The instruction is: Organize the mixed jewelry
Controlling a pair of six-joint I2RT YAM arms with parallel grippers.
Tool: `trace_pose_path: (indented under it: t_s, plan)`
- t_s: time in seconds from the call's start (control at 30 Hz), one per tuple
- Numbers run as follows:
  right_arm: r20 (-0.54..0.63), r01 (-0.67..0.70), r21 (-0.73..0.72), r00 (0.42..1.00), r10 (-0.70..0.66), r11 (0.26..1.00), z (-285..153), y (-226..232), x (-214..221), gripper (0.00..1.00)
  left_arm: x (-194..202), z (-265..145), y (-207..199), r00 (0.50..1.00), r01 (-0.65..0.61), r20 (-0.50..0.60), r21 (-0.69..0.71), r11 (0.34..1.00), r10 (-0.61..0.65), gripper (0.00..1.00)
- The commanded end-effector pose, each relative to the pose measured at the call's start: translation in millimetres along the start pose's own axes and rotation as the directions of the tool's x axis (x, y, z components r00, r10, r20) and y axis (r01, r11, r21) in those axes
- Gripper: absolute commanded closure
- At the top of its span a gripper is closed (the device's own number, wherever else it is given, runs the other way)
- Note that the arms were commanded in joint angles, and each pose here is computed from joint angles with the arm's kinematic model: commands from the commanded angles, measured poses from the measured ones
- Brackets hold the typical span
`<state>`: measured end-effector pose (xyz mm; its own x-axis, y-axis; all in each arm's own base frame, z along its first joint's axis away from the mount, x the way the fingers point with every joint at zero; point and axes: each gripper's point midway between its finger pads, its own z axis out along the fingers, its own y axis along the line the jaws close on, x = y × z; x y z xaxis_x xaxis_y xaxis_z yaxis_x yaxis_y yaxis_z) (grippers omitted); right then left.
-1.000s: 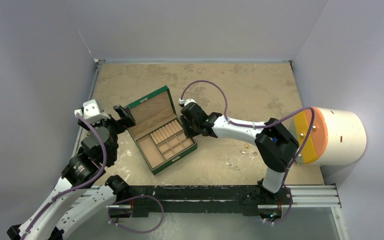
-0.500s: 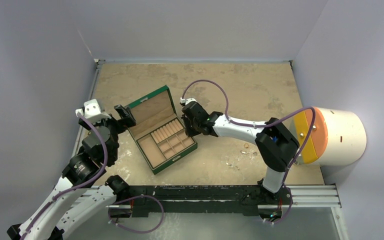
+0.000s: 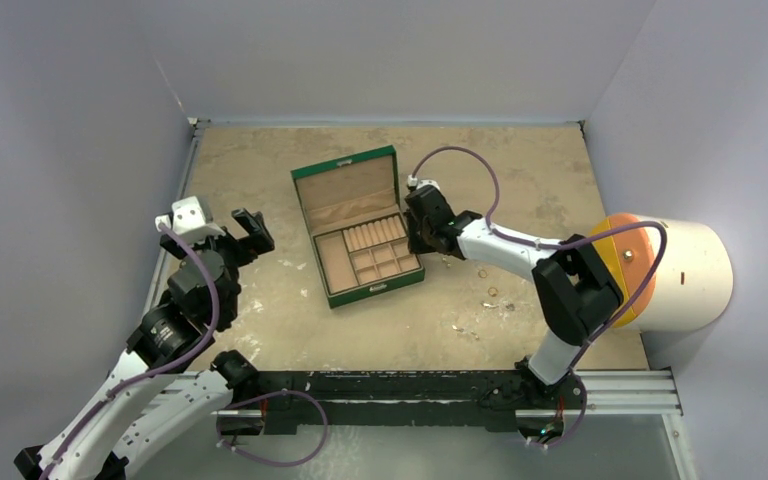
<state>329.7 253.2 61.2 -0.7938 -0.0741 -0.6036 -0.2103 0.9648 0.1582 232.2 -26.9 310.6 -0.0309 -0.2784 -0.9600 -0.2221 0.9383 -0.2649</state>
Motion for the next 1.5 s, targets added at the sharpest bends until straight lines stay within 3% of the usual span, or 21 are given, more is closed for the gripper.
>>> trace_pose_path:
  t_s: [0.0, 0.37, 0.67, 0.9, 1.2, 1.47]
  plan:
    - [0.112, -0.057, 0.055, 0.992, 0.051, 0.997, -14, -26, -32, 1.0, -13, 0, -6, 1.0, 0.022, 0.022, 0.016, 1.0, -0.023, 0.02]
    - [0.091, 0.018, 0.076, 0.996, -0.025, 0.997, -13, -34, -34, 1.0, -9, 3, -10, 1.0, 0.01, 0.008, 0.022, 1.0, -0.01, 0.02]
    - [0.125, 0.013, 0.042, 0.992, -0.018, 0.999, -29, -26, -50, 0.69, -6, 4, -11, 1.0, 0.0, 0.0, 0.022, 1.0, 0.0, 0.02]
    - [0.201, -0.004, 0.035, 0.979, -0.003, 0.999, -67, -30, -64, 0.57, -6, 5, -11, 1.0, -0.003, -0.002, 0.023, 1.0, 0.003, 0.02]
    - [0.274, -0.072, 0.111, 0.961, 0.039, 0.991, -119, -66, -40, 0.49, -5, 5, -14, 1.0, -0.004, -0.006, 0.032, 0.999, 0.004, 0.02]
    - [0.293, -0.264, 0.141, 0.932, 0.214, 0.954, -139, -97, 12, 0.44, -1, 7, -17, 1.0, -0.016, -0.019, 0.04, 0.999, 0.016, 0.02]
